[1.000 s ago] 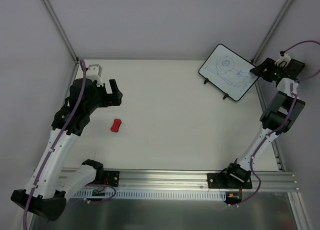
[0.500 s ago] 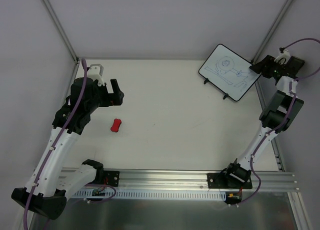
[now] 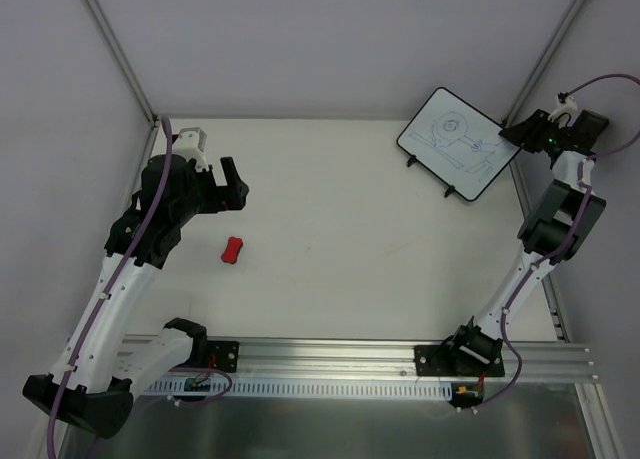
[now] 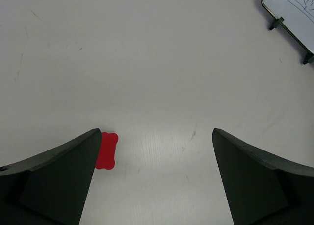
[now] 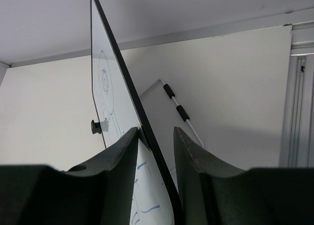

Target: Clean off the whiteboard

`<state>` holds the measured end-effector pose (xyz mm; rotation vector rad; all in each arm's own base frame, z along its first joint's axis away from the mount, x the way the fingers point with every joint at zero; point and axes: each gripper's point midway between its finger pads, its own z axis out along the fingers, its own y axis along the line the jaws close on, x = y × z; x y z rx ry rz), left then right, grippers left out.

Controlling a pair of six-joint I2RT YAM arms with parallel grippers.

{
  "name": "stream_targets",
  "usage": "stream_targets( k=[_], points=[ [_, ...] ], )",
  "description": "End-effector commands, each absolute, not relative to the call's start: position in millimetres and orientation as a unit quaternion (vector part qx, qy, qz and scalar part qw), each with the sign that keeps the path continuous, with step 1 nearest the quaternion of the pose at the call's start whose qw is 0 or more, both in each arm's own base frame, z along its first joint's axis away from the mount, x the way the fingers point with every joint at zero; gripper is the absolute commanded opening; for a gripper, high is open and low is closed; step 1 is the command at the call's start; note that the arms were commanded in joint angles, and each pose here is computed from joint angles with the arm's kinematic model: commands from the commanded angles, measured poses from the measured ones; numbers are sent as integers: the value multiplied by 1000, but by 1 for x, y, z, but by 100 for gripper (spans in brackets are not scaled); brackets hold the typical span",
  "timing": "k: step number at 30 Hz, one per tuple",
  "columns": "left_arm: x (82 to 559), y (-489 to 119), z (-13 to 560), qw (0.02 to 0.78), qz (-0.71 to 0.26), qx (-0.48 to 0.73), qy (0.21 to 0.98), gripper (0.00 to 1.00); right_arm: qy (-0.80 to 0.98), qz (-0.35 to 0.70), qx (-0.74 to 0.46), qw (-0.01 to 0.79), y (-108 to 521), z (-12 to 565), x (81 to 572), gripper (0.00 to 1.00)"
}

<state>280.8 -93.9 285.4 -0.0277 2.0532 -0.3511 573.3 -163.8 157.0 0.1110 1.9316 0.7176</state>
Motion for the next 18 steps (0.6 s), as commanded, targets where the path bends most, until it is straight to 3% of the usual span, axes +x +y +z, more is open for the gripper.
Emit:
stream_targets(
  k=[1, 10, 18],
  points=[
    [283, -102, 300, 520, -166, -7, 838, 99, 792, 317, 39, 520, -166, 170, 574, 37],
    [282, -101, 302, 524, -163, -2, 836, 99, 783, 343, 20, 519, -155, 185, 567, 37],
    [278, -99, 303, 529, -162, 3, 833, 99, 781, 366, 15, 506, -148, 180, 561, 29]
  ],
)
